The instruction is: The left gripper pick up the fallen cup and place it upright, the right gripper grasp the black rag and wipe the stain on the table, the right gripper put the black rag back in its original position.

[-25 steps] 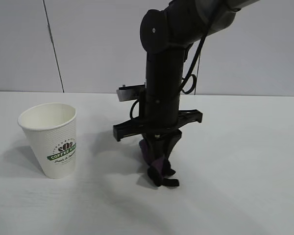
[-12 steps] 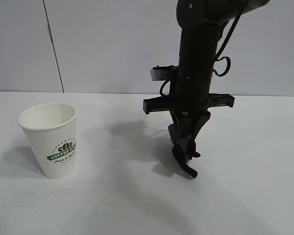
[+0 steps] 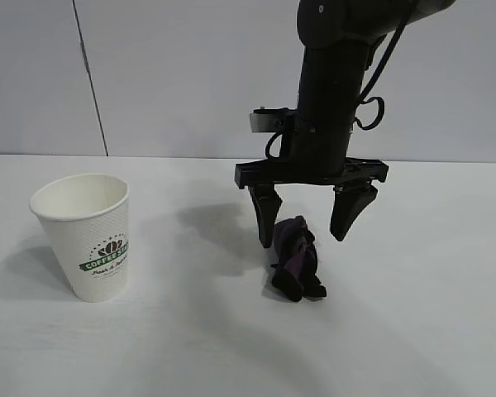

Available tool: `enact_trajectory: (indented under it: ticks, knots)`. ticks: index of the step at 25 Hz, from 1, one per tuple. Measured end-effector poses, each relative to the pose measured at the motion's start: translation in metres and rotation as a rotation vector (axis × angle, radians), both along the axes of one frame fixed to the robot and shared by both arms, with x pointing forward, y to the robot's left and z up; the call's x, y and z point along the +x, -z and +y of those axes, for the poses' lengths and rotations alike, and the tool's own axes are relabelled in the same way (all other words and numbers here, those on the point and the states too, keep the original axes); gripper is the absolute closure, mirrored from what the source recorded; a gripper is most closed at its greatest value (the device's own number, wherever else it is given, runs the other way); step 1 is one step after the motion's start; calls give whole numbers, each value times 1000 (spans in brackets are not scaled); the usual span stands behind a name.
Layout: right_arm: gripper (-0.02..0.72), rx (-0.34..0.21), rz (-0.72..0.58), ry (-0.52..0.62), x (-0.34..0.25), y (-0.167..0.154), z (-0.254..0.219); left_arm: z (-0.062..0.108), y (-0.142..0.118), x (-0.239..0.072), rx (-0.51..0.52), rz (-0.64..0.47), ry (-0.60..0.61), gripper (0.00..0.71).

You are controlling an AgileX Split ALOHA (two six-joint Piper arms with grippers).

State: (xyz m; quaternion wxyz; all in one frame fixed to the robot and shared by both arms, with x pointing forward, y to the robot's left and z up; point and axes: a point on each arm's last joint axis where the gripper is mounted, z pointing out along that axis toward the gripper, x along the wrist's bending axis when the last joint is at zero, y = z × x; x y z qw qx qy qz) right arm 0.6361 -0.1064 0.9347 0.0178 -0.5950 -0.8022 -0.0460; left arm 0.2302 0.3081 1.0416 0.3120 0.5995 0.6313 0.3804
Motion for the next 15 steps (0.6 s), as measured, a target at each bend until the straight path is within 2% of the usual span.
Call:
enact_trajectory:
  ticks: [4, 12, 15]
  knots:
    - [81, 40, -46, 7, -4, -27, 0, 0, 0, 0, 0, 0, 0, 107]
    - [81, 229, -294, 18, -43, -157, -12, 0, 0, 0, 0, 0, 0, 107]
    - [81, 276, -374, 11, -68, -201, -23, 0, 0, 0, -1, 0, 0, 107]
